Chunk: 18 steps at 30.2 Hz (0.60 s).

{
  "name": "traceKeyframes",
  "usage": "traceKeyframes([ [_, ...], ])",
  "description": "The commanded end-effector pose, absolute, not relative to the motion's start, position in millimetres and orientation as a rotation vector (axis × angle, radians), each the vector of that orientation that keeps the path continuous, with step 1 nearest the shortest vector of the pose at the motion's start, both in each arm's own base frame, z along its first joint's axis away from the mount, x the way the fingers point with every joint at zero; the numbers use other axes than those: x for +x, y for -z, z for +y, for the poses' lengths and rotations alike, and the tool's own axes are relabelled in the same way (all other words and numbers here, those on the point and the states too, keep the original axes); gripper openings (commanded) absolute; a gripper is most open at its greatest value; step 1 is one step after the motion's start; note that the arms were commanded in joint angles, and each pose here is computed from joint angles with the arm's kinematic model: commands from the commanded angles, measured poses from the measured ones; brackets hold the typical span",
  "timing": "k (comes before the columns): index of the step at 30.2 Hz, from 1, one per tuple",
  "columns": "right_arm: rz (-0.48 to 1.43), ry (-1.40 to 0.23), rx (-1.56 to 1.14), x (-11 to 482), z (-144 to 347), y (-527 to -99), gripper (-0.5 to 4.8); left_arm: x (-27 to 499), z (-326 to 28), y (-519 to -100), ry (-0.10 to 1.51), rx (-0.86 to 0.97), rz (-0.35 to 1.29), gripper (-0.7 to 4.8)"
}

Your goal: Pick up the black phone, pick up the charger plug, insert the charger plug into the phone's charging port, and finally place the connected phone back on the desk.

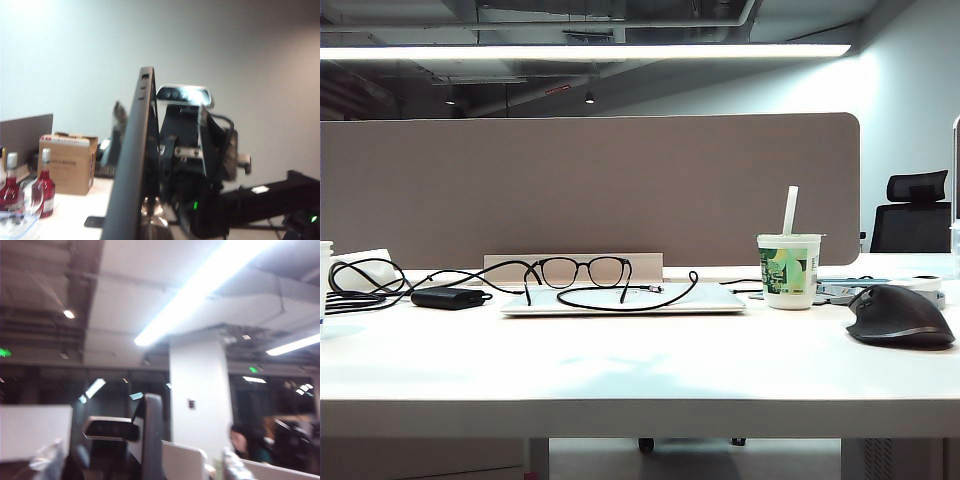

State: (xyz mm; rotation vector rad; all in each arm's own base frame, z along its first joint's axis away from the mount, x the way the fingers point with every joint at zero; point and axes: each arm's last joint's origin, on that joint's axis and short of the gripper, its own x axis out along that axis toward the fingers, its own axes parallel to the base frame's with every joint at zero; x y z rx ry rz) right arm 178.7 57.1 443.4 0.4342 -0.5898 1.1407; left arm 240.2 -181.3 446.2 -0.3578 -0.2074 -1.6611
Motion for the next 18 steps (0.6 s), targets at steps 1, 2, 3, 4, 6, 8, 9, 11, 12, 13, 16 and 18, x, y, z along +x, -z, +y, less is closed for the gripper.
traceKeyframes([
  [1, -0.547, -1.084, 0.323, 173.3, 38.3, -446.0, 3.67, 243.3, -177.4, -444.3, 1.652, -0.298, -0.195, -0.07],
  [2, -0.535, -1.066, 0.297, 172.2, 33.8, -445.9, 3.57, 245.6, -177.2, -441.3, 1.648, -0.274, -0.179, -0.06],
  [3, -0.521, -1.042, 0.27, 170.9, 28.7, -445.6, 3.56, 247.1, -178.0, -438.4, 1.643, -0.252, -0.166, -0.06],
  [4, -0.51, -1.025, 0.253, 170.2, 25.6, -445.2, 3.56, 248.9, -179.2, -434.7, 1.633, -0.233, -0.148, -0.06],
  [6, -0.494, -0.991, 0.227, 168.5, 20.7, -444.7, 3.55, 252.6, -181.4, -425.6, 1.607, -0.187, -0.106, -0.06],
  [8, -0.483, -0.968, 0.208, 168.3, 18.1, -443.8, 3.55, 256.0, -183.5, -414.6, 1.568, -0.144, -0.047, -0.07],
  [9, -0.475, -0.964, 0.192, 169.0, 18.0, -442.7, 3.55, 257.3, -184.0, -409.8, 1.549, -0.127, -0.019, -0.06],
  [11, -0.443, -0.965, 0.178, 171.5, 18.6, -439.6, 3.55, 259.1, -184.5, -400.1, 1.513, -0.09, 0.039, -0.07],
  [12, -0.417, -0.966, 0.169, 173.3, 18.9, -437.1, 3.55, 259.7, -184.5, -396.2, 1.493, -0.072, 0.061, -0.07],
  [13, -0.394, -0.968, 0.162, 175.0, 19.6, -434.8, 3.55, 260.2, -184.4, -391.9, 1.473, -0.048, 0.082, -0.06],
  [16, -0.324, -0.976, 0.13, 179.9, 22.9, -426.5, 3.55, 260.6, -183.8, -383.0, 1.434, 0.017, 0.119, -0.06],
  [18, -0.287, -0.98, 0.099, 182.7, 26.0, -420.7, 3.56, 260.2, -183.3, -377.8, 1.425, 0.061, 0.138, -0.06],
])
